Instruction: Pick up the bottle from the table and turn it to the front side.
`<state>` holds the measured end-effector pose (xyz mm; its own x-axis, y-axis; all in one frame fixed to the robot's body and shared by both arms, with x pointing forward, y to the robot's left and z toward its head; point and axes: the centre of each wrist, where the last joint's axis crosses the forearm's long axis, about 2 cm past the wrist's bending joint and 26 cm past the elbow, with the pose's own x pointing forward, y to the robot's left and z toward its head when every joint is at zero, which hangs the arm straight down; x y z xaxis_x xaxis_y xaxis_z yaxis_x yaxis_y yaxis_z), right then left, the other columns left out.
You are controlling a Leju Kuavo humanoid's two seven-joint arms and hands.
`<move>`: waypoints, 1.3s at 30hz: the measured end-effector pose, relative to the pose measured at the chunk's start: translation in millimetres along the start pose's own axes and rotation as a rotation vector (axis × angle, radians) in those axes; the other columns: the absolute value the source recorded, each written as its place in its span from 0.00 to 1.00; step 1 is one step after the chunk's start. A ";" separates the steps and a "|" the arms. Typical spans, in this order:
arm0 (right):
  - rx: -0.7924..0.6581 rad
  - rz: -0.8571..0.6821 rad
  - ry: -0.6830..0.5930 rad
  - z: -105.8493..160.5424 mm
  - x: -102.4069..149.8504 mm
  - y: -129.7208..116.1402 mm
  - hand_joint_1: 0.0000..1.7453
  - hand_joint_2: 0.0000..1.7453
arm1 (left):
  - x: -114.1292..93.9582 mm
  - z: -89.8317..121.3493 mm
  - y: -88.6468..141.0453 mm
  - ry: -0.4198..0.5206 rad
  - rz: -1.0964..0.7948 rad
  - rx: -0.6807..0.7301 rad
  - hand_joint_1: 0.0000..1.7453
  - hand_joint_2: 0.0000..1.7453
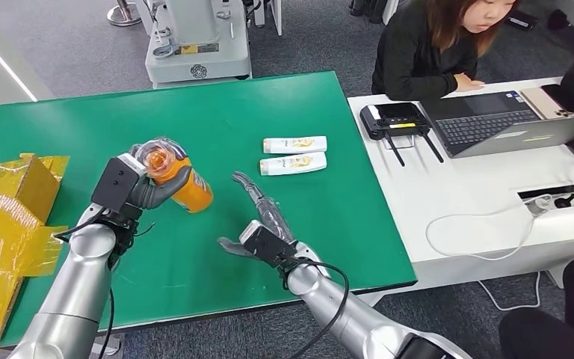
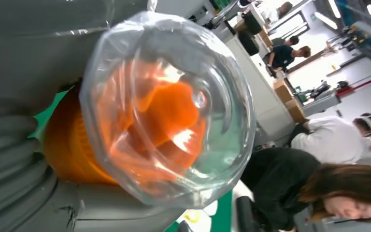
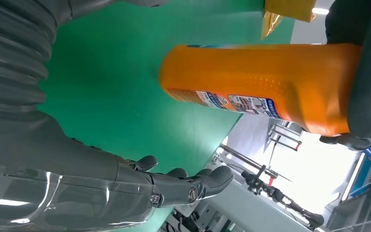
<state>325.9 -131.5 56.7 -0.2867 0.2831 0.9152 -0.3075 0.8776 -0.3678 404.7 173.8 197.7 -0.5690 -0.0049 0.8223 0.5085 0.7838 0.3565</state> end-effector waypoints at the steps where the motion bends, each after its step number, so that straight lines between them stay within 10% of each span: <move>1: 0.000 0.000 0.000 0.4 -0.2 -0.1 0.00 1.00 | 0.4 -0.4 0.1 -0.002 -0.001 -0.001 1.00 1.00; 14: -0.001 -0.003 -0.001 1.6 -0.5 -0.2 0.00 1.00 | 2.5 -2.4 0.4 -0.011 -0.030 -0.008 1.00 1.00; 31: 0.036 -0.044 0.062 31.4 -15.4 16.9 0.00 1.00 | 1.5 -16.9 47.5 0.047 -0.929 -0.083 1.00 1.00; 39: 0.026 -0.043 0.068 32.4 -16.4 16.3 0.00 1.00 | -14.6 -5.0 63.7 0.131 -1.036 -0.122 1.00 1.00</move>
<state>296.2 -134.4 30.3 -0.2110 0.2712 0.9391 -0.3417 0.8797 -0.3308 448.7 220.7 210.6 -0.6927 -0.7096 0.1289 -0.1209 0.2904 0.9492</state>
